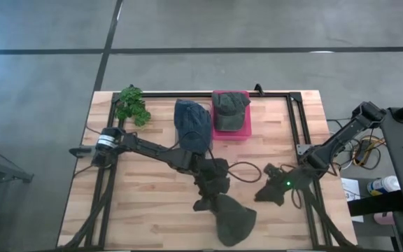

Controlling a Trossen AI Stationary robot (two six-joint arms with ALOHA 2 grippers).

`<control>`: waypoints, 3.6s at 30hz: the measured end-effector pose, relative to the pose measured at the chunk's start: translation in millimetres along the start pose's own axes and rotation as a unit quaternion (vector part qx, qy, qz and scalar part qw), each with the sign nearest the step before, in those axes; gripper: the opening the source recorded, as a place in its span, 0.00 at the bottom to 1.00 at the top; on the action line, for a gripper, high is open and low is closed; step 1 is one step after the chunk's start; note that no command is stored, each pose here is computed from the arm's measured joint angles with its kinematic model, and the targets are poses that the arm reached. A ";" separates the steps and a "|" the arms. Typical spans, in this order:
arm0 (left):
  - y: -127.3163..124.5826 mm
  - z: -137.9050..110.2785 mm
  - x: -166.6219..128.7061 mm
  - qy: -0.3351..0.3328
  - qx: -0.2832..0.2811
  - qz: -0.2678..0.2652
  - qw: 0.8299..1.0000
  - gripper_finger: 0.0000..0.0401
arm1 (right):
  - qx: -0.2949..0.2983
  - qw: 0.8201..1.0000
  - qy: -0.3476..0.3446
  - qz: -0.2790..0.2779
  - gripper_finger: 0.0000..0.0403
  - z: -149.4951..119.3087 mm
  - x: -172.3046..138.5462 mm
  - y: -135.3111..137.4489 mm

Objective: Pick & Place hat
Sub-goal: Put the green cap into the red bin

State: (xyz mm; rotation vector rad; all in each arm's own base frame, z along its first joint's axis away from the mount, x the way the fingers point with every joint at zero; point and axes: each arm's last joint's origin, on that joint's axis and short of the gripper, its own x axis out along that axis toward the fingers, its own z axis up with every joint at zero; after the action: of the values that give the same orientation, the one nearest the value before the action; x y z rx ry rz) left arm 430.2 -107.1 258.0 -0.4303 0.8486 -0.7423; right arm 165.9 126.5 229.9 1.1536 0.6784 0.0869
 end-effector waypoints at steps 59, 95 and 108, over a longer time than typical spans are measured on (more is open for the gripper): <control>-66.5 18.6 12.1 -0.224 -0.141 -0.037 0.964 0.02 | -0.040 0.999 0.007 0.000 0.52 -101.4 61.1 -23.5; 4.6 64.5 -163.6 -0.682 -0.049 -0.181 0.707 0.02 | -0.194 0.843 -0.498 -0.059 0.52 4.8 -83.4 56.7; 37.2 65.0 -214.8 -0.669 -0.050 -0.195 0.716 0.02 | -0.308 0.768 -0.560 -0.038 0.52 74.2 -100.8 69.7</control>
State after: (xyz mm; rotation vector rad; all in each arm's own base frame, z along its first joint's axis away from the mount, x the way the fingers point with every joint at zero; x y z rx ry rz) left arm 403.4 79.7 385.0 -1.0744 -0.6214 -0.5513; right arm 144.1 55.7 352.4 0.3659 -0.3858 -0.4108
